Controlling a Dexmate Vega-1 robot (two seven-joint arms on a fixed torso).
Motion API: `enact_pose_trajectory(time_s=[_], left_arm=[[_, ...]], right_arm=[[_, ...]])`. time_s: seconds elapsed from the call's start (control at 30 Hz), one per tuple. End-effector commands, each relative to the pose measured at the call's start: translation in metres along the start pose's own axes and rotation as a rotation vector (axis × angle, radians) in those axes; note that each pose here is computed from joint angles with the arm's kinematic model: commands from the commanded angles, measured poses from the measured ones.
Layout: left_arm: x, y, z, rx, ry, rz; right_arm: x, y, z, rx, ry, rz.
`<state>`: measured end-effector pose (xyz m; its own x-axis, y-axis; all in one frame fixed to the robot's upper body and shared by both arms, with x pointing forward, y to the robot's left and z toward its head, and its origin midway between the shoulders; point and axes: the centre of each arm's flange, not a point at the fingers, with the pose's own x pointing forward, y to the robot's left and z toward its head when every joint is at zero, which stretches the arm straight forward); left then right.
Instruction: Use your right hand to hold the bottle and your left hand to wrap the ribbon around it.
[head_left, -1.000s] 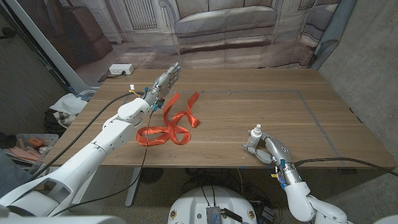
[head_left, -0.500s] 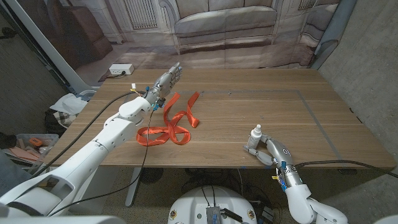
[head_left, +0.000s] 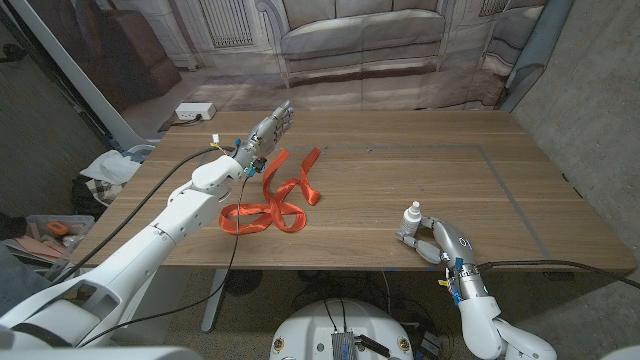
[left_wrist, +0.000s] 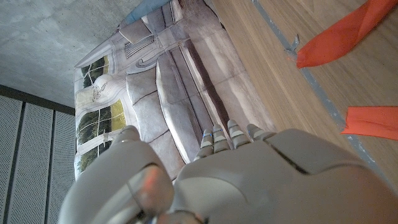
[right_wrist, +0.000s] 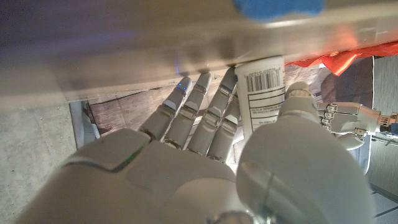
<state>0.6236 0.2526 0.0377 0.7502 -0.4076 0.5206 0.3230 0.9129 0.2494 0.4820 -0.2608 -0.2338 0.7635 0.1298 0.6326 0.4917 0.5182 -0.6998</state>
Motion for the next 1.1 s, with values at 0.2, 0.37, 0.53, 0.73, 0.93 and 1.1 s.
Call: enact_pose_trajectory(time_s=[0.2, 0.37, 0.53, 0.73, 0.93, 1.1], left_arm=[[-0.007, 0.004, 0.007, 0.008, -0.013, 0.027], [-0.007, 0.003, 0.009, 0.025, -0.011, 0.041], [-0.007, 0.003, 0.011, 0.059, -0.003, 0.051], [-0.007, 0.002, 0.012, 0.103, 0.006, 0.066], [-0.008, 0.004, 0.013, 0.169, 0.020, 0.090], [-0.009, 0.006, 0.016, 0.256, 0.035, 0.131]], right_arm=[[0.012, -0.033, 0.024, -0.011, -0.015, -0.077], [0.016, -0.047, 0.032, 0.037, -0.007, -0.111], [0.020, -0.056, 0.035, 0.088, 0.004, -0.143], [0.027, -0.065, 0.038, 0.114, 0.002, -0.162], [0.038, -0.070, 0.041, 0.111, 0.000, -0.152], [0.045, -0.068, 0.041, 0.112, -0.003, -0.139]])
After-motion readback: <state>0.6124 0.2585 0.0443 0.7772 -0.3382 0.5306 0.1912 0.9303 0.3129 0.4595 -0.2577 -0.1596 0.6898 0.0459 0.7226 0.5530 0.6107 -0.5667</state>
